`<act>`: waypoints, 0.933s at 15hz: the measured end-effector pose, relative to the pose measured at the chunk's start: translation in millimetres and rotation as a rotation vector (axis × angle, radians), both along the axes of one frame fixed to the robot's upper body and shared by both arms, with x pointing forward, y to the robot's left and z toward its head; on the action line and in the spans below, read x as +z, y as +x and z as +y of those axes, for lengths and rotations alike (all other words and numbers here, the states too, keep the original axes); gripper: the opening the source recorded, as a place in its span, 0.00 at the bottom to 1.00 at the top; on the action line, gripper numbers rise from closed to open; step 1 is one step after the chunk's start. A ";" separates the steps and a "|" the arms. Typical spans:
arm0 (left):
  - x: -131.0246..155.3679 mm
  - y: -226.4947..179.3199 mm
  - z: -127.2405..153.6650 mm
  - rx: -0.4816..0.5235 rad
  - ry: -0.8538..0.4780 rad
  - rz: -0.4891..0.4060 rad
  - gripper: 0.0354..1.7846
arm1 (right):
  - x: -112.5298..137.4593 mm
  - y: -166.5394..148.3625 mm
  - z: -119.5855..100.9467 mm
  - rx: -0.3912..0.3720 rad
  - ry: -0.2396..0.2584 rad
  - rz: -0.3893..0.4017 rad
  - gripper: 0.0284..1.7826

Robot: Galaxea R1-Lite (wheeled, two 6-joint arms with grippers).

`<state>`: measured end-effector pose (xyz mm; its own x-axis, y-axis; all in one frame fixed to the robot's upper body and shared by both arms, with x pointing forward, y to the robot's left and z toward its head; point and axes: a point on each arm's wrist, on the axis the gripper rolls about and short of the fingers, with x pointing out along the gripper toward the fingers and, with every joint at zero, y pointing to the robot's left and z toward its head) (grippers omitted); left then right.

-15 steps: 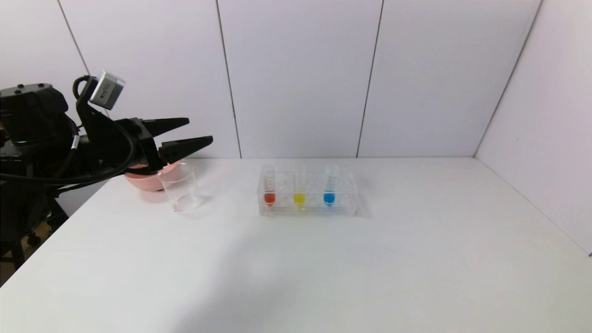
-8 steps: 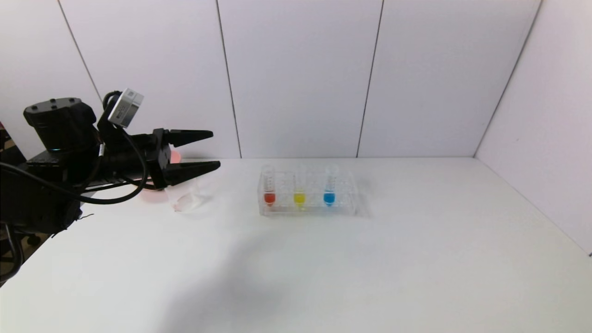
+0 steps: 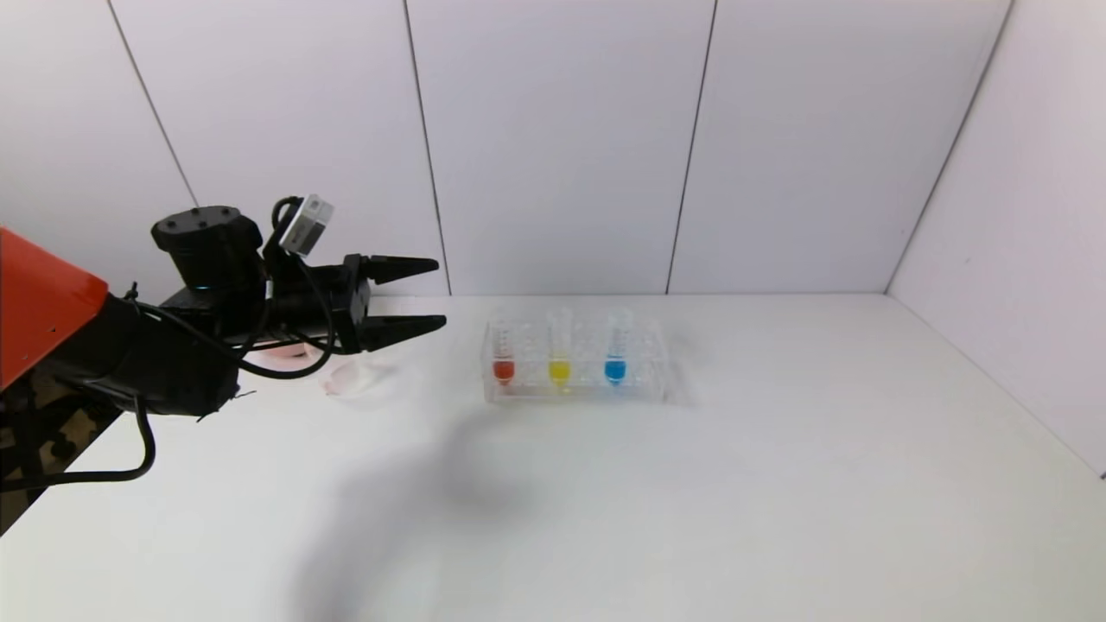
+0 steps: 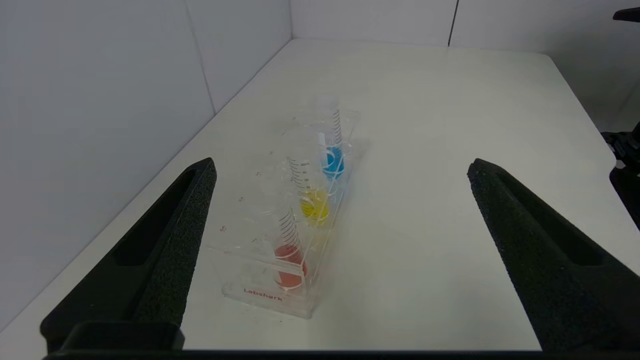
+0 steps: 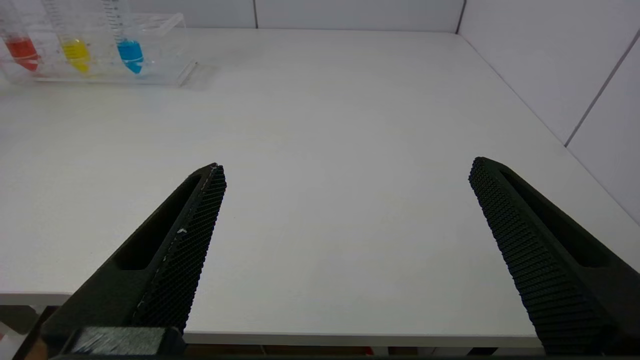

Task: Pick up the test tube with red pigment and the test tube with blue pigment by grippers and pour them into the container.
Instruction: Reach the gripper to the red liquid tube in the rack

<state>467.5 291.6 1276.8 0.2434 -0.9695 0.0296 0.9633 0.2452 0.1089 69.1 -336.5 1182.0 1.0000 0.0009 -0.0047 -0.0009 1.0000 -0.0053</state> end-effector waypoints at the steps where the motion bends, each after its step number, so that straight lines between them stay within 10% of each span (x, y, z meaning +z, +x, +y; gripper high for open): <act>1: -3.8 4.2 -4.1 -0.011 0.000 0.004 0.99 | 0.0 0.0 0.0 -0.001 0.000 0.000 1.00; 14: -38.3 55.4 -25.7 -0.195 0.014 -0.009 0.99 | 0.0 0.0 0.0 0.000 0.000 0.000 1.00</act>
